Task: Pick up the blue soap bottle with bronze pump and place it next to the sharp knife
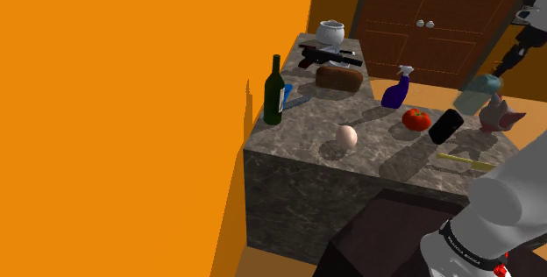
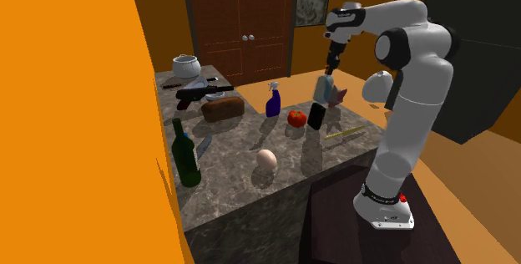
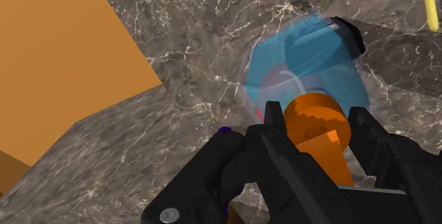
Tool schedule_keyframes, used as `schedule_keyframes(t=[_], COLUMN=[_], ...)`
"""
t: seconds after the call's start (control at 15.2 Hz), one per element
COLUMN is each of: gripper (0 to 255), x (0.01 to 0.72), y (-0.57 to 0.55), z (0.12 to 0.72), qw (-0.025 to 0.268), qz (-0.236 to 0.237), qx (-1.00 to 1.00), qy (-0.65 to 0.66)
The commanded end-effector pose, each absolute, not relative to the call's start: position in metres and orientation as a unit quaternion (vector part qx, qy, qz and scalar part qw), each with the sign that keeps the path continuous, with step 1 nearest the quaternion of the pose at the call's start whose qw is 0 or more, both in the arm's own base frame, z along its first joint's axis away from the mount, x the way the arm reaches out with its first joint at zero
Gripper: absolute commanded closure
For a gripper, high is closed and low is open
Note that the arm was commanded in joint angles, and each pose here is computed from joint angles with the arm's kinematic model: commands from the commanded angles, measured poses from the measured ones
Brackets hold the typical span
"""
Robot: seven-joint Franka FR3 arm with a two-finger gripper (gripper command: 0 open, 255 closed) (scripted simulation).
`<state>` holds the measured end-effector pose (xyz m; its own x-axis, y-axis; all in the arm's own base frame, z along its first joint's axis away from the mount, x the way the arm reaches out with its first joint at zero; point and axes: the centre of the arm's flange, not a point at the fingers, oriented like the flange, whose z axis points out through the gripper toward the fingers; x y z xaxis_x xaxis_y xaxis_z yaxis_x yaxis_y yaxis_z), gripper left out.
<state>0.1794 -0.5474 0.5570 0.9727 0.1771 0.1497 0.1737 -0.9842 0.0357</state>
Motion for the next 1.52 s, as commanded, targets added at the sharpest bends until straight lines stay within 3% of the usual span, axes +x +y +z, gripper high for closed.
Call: schedule_keyframes(t=[0.0,0.46,1.45], gripper=[255,255,255], x=[0.164,0.108,0.108], y=[-0.567,-0.632,-0.632], z=[0.549,0.527,0.448], qw=[0.009,0.009,0.009], qz=[0.075,0.075,0.075], qx=[0.993,0.993,0.993], qy=[0.090,0.090,0.090])
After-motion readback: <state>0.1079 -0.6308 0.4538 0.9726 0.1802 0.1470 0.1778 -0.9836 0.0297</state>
